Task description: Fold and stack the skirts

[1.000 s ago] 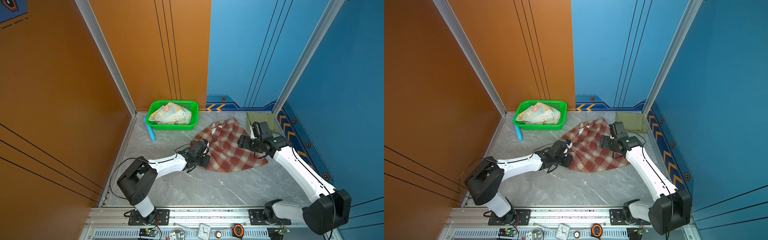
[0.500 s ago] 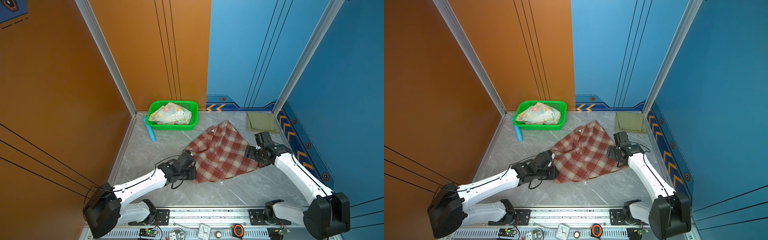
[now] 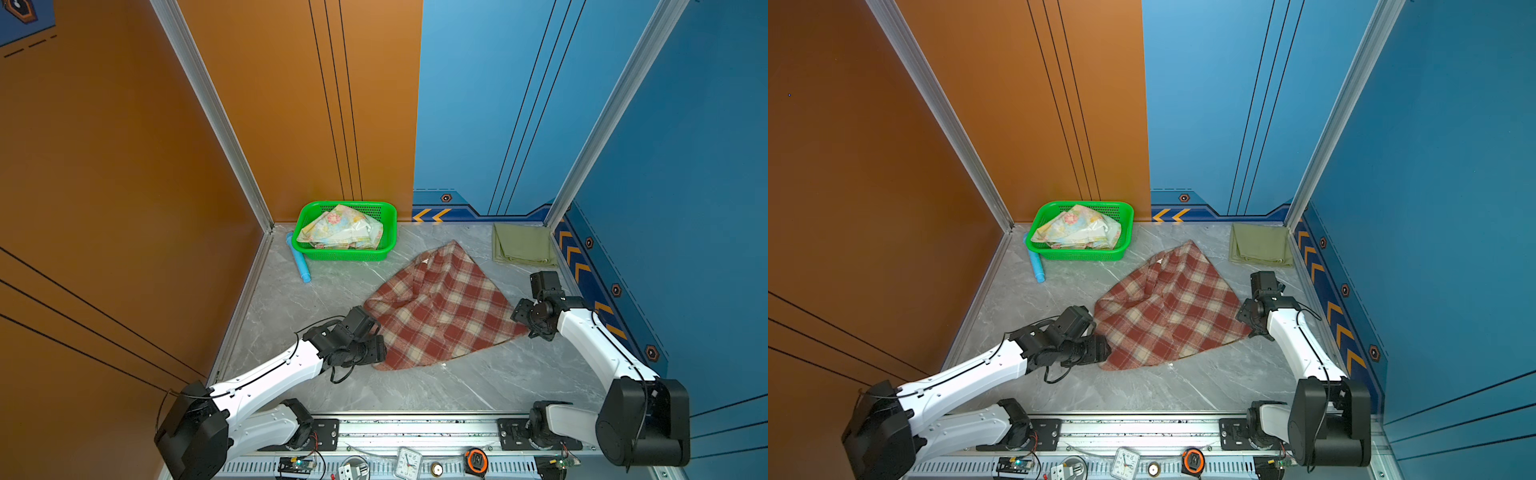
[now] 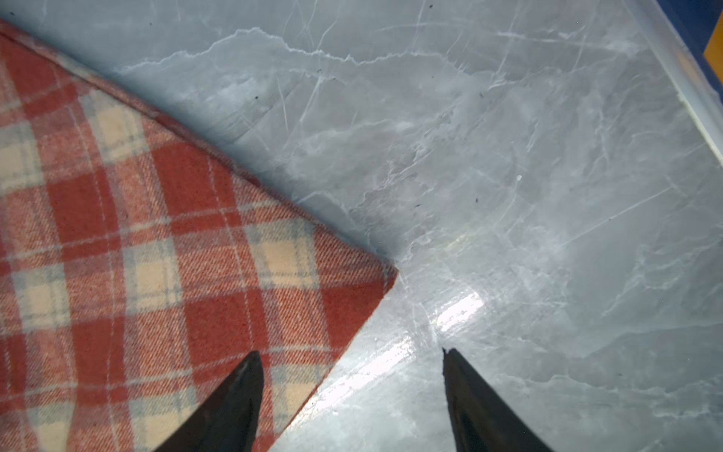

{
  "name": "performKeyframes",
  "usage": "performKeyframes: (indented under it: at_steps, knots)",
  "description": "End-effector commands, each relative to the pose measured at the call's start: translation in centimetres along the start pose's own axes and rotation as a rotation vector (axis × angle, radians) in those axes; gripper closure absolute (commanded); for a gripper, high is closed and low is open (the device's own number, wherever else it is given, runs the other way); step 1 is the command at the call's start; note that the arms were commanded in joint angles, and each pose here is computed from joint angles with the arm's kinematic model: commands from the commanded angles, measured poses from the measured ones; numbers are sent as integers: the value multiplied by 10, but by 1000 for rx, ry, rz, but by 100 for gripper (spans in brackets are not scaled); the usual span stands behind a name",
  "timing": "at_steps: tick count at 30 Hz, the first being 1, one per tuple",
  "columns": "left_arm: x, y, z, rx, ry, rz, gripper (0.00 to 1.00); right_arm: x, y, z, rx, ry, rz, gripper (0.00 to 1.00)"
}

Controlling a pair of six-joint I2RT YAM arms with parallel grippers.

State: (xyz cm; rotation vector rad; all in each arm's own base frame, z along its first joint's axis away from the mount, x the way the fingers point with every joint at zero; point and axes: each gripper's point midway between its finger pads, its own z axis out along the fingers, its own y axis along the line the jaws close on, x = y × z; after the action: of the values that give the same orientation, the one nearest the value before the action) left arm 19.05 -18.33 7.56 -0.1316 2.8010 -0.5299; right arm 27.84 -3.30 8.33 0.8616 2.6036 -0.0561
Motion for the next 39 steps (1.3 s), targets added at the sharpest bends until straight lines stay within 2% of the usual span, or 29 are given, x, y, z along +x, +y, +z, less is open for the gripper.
performKeyframes:
  at_steps: [1, 10, 15, 16, 17, 18, 19, 20, 21, 22, 23, 26, 34, 39]
  knots:
    - [10, 14, 6, -53, 43, 0, 20, -7, -8, 11, 40, -33, 20, 28]
    - [6, 5, 32, -47, 51, 49, 19, -13, -8, 34, 21, -30, 23, 33]
    - [6, 2, 41, -56, 64, 74, 20, -2, 7, 50, -22, 35, 2, 37]
    - [6, 1, 44, -53, 63, 76, 24, 0, 10, 52, -26, 41, -7, 40]
    - [6, 0, 46, -44, 60, 75, 33, 2, 13, 54, -30, 42, -15, 44]
    - [5, -2, 49, -31, 56, 71, 47, 3, 16, 55, -32, 38, -25, 51]
    - [3, -6, 50, -19, 49, 67, 64, 2, 20, 54, -40, 30, -28, 64]
    - [0, -12, 49, 1, 37, 68, 78, -1, 23, 54, -51, 21, -31, 83]
    - [-4, -19, 45, 23, 23, 71, 96, -4, 26, 51, -60, 7, -37, 100]
    - [-9, -27, 38, 44, 9, 73, 100, -12, 26, 46, -53, -18, -39, 100]
    - [-15, -34, 31, 61, -1, 73, 100, -19, 26, 39, -49, -41, -41, 100]
    - [-34, -57, -7, 105, -54, 104, 100, -44, 28, -3, -70, -151, -27, 100]
    - [-88, -99, -134, 251, -274, 134, 100, -101, 25, -181, -169, -514, 21, 100]
    - [-119, -118, -211, 362, -422, 139, 100, -126, 25, -276, -266, -665, 29, 100]
